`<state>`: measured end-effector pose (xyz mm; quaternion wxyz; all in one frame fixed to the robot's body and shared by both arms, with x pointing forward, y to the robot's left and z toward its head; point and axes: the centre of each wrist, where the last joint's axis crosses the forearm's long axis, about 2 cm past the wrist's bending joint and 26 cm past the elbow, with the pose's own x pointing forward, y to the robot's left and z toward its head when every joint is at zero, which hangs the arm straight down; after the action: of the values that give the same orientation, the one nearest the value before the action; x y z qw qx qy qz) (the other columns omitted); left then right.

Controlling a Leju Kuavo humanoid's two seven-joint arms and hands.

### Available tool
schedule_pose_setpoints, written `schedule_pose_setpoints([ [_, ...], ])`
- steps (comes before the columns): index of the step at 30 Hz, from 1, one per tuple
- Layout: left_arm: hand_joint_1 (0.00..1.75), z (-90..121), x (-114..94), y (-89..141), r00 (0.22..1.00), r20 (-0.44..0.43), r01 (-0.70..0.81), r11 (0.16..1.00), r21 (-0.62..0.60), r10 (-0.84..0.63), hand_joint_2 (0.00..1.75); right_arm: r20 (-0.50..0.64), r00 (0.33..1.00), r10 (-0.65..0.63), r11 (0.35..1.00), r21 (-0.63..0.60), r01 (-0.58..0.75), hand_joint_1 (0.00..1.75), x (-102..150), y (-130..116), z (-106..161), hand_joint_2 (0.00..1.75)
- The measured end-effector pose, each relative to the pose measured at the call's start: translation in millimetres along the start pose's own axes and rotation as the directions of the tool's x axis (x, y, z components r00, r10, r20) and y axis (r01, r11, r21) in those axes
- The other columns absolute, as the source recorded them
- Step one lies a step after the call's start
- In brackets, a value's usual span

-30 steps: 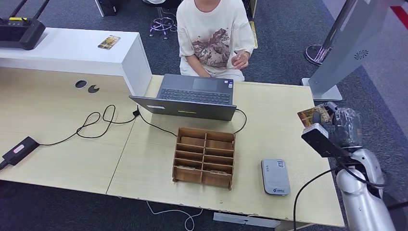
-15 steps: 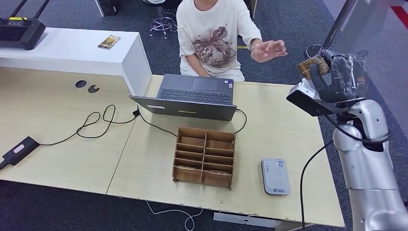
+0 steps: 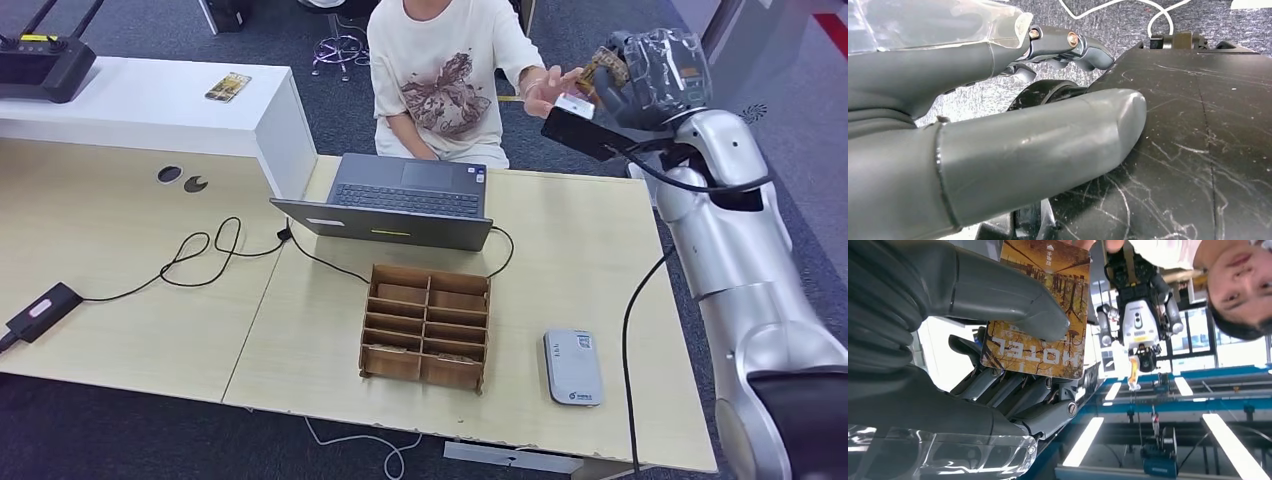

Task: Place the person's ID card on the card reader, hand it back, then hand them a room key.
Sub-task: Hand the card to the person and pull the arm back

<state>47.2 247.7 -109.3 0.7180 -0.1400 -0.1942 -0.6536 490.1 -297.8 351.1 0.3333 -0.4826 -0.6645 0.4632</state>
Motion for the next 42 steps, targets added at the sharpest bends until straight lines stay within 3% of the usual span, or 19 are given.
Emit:
schedule_pose_setpoints([
  [8, 0.0, 0, 0, 2, 1.0, 0.0, 0.006, 1.0, -0.009, -0.006, 0.0, -0.05, 0.998, 0.024, 0.992, 0.125, -0.018, 1.75, 14, 4, -20, 1.75],
  [22, 0.0, 0, 0, 5, 1.0, -0.001, 0.022, 1.0, -0.022, -0.022, 0.0, -0.155, 0.986, 0.062, 0.96, 0.279, -0.016, 1.75, 28, 23, -23, 1.75],
  [23, 0.0, 0, 0, 6, 1.0, -0.001, 0.023, 0.999, -0.023, -0.023, 0.0, -0.158, 0.985, 0.063, 0.959, 0.284, -0.016, 1.64, 28, 24, -23, 1.75],
  [24, 0.0, 0, 0, 6, 1.0, -0.002, 0.023, 0.999, -0.024, -0.023, 0.0, -0.16, 0.985, 0.063, 0.958, 0.287, -0.015, 1.29, 29, 25, -23, 1.75],
  [26, 0.0, 1, 0, 6, 1.0, -0.002, 0.024, 0.999, -0.025, -0.024, 0.0, -0.164, 0.984, 0.065, 0.956, 0.294, -0.014, 0.41, 29, 27, -22, 1.75],
  [27, 0.0, 1, 0, 6, 1.0, -0.002, 0.024, 0.999, -0.025, -0.024, 0.0, -0.166, 0.984, 0.066, 0.955, 0.296, -0.014, 0.09, 30, 27, -22, 1.75],
  [28, 0.0, 1, 0, 6, 1.0, -0.002, 0.024, 0.999, -0.025, -0.024, 0.0, -0.168, 0.984, 0.066, 0.954, 0.298, -0.013, 0.0, 30, 28, -22, 1.75],
  [36, 0.0, 1, -1, 7, 1.0, -0.002, 0.026, 0.999, -0.026, -0.026, 0.0, -0.169, 0.984, 0.052, 0.96, 0.28, -0.003, 0.0, 31, 30, -21, 1.75],
  [42, 0.0, 1, -1, 7, 1.0, -0.002, 0.026, 0.999, -0.024, -0.026, 0.0, -0.142, 0.984, -0.111, 0.968, 0.207, 0.139, 0.0, 31, 26, -23, 1.75],
])
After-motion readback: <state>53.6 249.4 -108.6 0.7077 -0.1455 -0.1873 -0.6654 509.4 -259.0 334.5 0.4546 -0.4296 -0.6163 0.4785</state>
